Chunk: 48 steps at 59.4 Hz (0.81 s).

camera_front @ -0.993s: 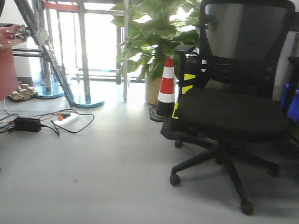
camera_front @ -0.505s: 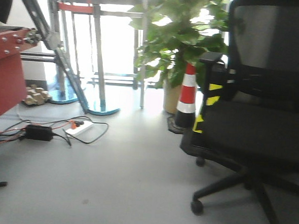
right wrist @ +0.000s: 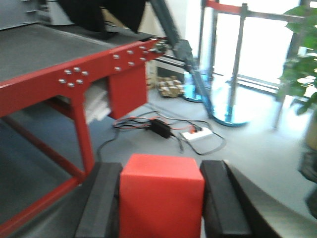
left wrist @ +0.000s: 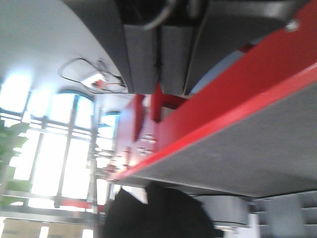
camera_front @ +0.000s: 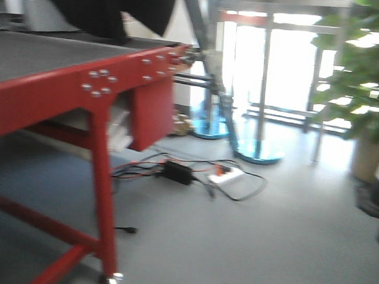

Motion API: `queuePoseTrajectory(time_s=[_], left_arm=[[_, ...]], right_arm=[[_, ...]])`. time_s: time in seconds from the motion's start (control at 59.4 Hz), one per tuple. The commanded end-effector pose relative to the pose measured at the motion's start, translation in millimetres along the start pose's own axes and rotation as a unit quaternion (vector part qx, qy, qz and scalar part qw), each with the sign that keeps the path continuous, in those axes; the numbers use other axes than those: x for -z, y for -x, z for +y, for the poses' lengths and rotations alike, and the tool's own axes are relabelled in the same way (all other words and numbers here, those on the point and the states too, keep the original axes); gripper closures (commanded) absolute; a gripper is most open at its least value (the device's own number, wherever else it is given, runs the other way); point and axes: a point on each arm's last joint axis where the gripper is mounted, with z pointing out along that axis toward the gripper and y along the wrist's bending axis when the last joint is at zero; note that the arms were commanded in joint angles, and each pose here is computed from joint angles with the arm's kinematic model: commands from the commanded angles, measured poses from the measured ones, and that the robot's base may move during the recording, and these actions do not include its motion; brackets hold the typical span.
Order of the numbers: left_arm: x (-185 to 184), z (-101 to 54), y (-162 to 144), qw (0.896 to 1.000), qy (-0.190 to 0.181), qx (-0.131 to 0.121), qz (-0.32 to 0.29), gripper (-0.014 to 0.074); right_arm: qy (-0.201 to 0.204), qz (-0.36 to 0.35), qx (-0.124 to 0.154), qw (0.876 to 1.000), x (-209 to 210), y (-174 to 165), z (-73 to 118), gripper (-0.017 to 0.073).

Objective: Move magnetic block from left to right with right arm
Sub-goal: 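Turn the base past the chair toward the second grey table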

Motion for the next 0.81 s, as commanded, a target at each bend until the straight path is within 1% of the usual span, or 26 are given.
queuePoseTrajectory(time_s=[0.0,0.791], left_arm=[[0.9,-0.6,5.5,0.999,-0.006,0.003,-0.045,0.071],[0.9,-0.6,5.5,0.999,-0.006,0.003,-0.045,0.071]], right_arm=[[0.002,-0.048,0.01,0.999,0.9,15.0,0.8,0.0355],[0.002,-0.048,0.01,0.999,0.9,15.0,0.8,0.0355]])
